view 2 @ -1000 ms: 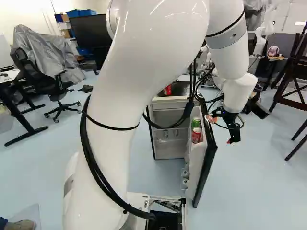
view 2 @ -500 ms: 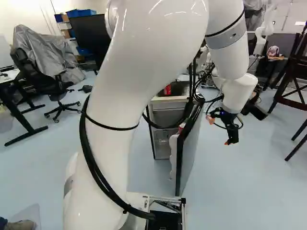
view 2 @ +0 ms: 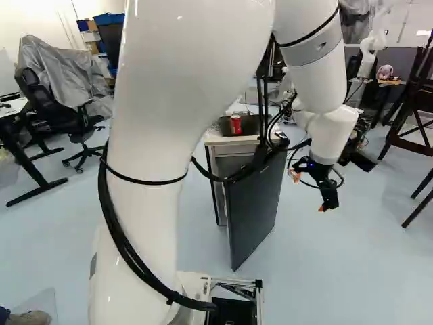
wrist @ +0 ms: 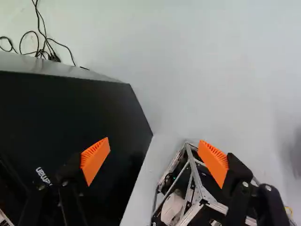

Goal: Grab a drink from the fridge

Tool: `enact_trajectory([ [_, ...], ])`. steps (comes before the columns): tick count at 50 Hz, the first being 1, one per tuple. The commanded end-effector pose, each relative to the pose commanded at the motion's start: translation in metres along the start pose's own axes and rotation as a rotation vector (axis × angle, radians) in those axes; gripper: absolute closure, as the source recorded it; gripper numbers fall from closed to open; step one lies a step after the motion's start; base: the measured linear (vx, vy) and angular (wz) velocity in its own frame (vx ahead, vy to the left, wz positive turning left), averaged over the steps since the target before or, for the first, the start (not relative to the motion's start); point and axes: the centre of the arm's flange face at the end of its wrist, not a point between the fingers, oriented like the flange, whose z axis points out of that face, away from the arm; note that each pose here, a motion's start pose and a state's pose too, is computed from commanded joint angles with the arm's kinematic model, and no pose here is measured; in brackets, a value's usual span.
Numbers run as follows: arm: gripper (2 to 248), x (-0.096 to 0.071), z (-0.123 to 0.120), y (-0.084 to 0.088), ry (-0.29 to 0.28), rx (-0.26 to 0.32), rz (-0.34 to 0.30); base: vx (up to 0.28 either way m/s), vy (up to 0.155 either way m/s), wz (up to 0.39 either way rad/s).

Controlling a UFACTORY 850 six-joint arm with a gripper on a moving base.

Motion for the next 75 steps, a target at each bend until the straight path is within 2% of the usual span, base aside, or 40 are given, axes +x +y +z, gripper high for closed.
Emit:
enact_trajectory([
  [17,3,-0.031,-0.006,0.012,-0.006,-0.061,-0.104,0.000,0.000,0.000],
  [41,3,-0.076,-0.015,0.029,-0.015,-0.152,-0.285,0.000,0.000,0.000],
  [57,3,-0.107,-0.021,0.037,-0.017,-0.217,-0.443,0.000,0.000,0.000],
  [75,3,-0.139,-0.027,0.039,-0.009,-0.282,-0.641,0.000,0.000,0.000],
])
